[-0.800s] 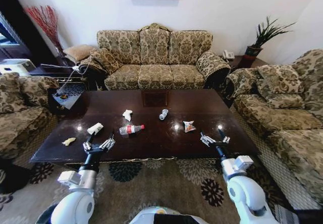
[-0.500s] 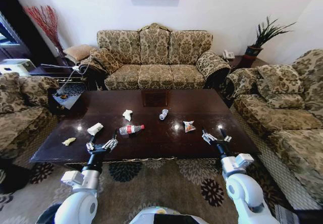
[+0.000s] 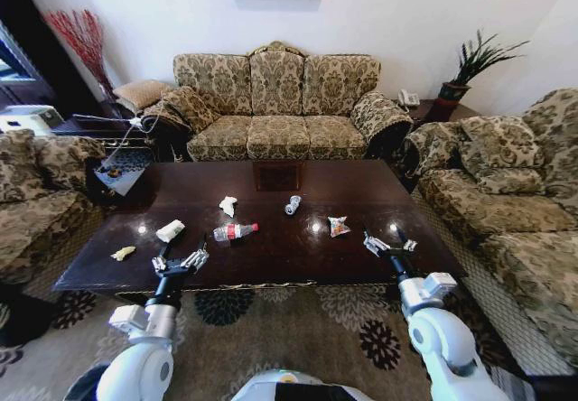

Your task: Move to the front of the table and place the trash on the table into the trash bin.

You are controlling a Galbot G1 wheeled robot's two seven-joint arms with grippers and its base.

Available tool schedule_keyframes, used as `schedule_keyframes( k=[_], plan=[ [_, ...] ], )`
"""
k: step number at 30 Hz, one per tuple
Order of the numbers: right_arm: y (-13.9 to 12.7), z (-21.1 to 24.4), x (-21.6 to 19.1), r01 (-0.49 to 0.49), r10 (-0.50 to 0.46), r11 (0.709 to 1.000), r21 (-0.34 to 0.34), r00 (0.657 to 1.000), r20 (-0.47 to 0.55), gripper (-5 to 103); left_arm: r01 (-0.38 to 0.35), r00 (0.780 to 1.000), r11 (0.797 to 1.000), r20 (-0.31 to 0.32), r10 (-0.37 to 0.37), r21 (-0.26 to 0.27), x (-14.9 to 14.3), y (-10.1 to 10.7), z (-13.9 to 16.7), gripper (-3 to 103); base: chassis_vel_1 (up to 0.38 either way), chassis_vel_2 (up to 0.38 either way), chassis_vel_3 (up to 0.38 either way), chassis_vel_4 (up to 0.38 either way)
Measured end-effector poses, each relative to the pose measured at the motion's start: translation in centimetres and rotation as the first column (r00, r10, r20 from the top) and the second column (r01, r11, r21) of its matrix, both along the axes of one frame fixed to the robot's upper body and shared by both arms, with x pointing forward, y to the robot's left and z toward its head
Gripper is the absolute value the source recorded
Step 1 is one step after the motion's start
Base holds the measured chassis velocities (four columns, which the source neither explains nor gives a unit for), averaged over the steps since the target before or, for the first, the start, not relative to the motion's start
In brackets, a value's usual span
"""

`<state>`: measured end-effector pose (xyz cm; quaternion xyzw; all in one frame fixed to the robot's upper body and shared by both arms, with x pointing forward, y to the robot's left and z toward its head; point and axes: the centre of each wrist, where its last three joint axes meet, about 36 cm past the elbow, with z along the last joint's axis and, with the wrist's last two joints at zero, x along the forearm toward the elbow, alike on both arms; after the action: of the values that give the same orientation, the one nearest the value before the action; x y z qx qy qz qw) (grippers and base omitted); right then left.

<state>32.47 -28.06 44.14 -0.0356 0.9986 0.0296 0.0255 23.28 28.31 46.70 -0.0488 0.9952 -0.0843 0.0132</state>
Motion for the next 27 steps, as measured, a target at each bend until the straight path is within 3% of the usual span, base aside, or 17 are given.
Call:
schedule_keyframes(
  k=[6,27],
  plan=[
    [0.5,0.2,-0.8,-0.055,0.056,0.997,-0.048,0.998,0.022,100,-0.009,1.000,1.000,-0.003,0.009,-0.016,0.7,0.2,-0.9,98,0.000,0.000,0.000,0.000],
    [0.7,-0.2,-1.4,-0.032,0.032,0.999,-0.041,0.999,0.017,100,-0.009,1.000,1.000,-0.015,0.008,-0.017,1.3,0.7,-1.6,98,0.000,0.000,0.000,0.000]
  ],
)
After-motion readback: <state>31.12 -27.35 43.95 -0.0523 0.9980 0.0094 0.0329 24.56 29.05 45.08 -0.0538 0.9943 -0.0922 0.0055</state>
